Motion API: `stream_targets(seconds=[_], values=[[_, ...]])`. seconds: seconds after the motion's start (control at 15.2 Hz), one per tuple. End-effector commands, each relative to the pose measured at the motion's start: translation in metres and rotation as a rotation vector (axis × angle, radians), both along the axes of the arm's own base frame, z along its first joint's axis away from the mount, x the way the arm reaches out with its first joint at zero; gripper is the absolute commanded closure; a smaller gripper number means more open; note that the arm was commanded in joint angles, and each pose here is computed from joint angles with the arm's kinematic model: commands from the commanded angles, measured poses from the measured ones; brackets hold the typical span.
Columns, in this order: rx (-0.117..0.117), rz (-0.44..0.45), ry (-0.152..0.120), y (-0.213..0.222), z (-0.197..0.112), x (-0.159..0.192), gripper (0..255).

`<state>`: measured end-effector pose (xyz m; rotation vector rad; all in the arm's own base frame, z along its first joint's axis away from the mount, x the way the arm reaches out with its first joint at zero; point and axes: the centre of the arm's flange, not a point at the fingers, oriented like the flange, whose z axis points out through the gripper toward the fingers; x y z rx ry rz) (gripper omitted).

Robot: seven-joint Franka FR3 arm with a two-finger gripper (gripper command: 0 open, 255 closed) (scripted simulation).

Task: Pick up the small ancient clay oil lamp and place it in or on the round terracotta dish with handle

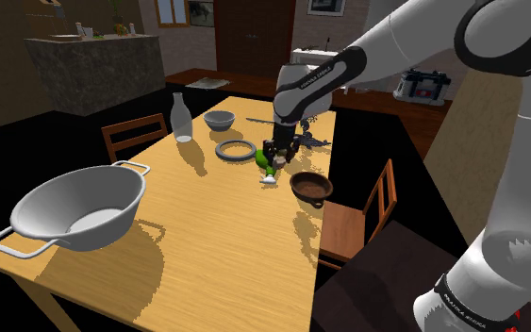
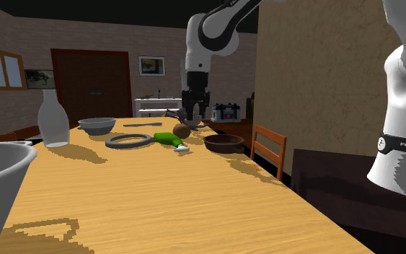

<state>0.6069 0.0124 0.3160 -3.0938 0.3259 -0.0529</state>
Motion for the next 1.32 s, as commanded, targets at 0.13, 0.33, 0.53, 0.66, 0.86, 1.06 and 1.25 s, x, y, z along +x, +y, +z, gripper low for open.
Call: stream_targets(seconds=[0.13,0.33,0.53,0.66,0.86,1.06,1.25], values=[[0.0,0.001,-0.001,-0.04,0.002,-0.035,255],[0.0,0.001,-0.001,-0.071,0.003,-0.06,255],[0.0,0.001,-0.001,-0.102,0.005,-0.084,255],[0.0,0.001,-0.001,-0.112,0.0,-0.092,255],[0.0,0.001,-0.001,-0.112,-0.016,-0.092,255],[0.0,0.001,-0.001,-0.112,-0.032,-0.092,255],[0.0,0.001,-0.001,-0.112,-0.048,-0.092,255]])
